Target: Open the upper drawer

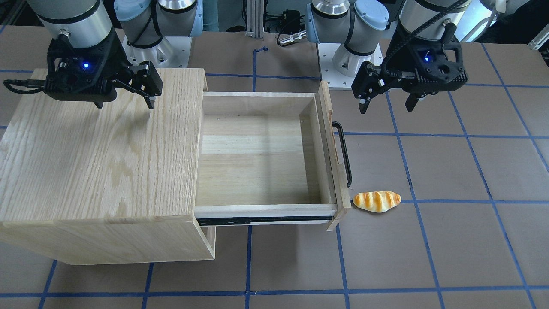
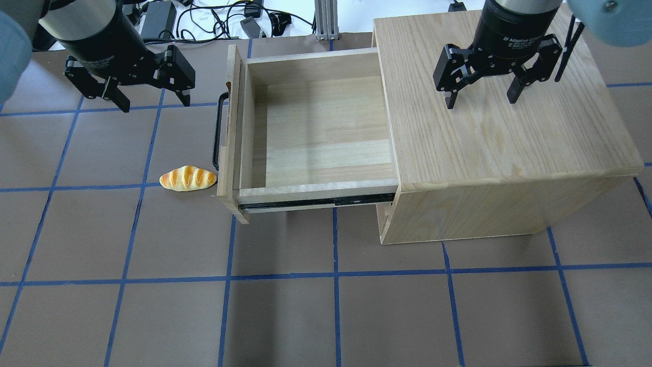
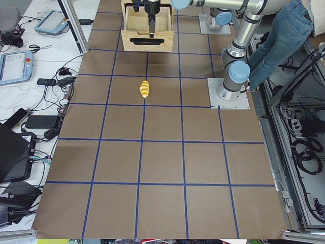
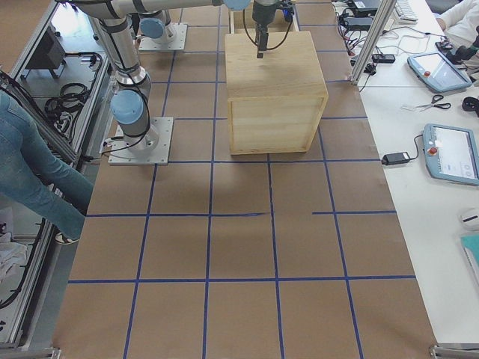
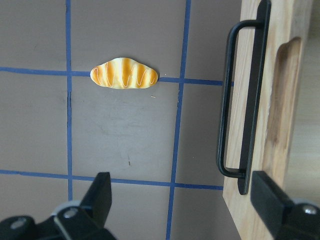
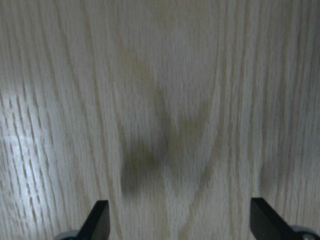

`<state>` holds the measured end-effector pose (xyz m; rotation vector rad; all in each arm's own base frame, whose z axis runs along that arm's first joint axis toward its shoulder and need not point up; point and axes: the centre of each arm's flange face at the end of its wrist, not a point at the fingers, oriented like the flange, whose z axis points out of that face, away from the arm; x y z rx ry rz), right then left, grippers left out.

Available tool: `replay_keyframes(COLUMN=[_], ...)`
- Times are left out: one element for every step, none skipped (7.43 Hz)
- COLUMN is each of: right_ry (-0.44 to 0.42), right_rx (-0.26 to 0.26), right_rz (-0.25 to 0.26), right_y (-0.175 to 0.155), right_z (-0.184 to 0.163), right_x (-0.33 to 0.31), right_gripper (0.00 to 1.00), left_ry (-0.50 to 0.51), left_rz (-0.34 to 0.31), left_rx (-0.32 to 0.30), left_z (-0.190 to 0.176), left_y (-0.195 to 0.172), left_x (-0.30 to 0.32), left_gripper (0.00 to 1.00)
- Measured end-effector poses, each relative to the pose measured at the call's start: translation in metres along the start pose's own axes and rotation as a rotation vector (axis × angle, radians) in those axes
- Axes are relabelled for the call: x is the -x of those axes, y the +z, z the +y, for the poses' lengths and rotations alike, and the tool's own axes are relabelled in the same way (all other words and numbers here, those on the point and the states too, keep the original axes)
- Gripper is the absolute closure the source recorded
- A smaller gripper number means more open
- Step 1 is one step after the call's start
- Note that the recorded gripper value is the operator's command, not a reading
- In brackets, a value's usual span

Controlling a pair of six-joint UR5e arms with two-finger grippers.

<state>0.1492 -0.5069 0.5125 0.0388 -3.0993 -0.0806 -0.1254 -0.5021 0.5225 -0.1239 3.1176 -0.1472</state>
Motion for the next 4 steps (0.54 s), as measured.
replay_keyframes(right_ry=[0.0,0.0,-0.001,0.0], right_rx=[0.0,0.0,0.0,0.0], right_rz=[0.0,0.0,0.0,0.0], right_y=[0.0,0.0001,0.0002,0.0002], right_z=[0.0,0.0,0.0,0.0], right_x=[0.0,0.0,0.0,0.0], right_gripper=[0.0,0.0,0.0,0.0], left_ry=[-0.005,-0.005,-0.005,-0.004], left_rz=[0.012,0.029,0.037,0.039], left_rx=[-0.013,-0.016,-0.013,-0.01], left_z=[-0.0054,-0.0078,-0.0083,-0.008], left_y=[0.0036,0.0062,0.0085,0.0095], left_x=[-0.002,-0.0041,-0.0053,-0.0057], left_gripper=[0.0,0.0,0.0,0.0])
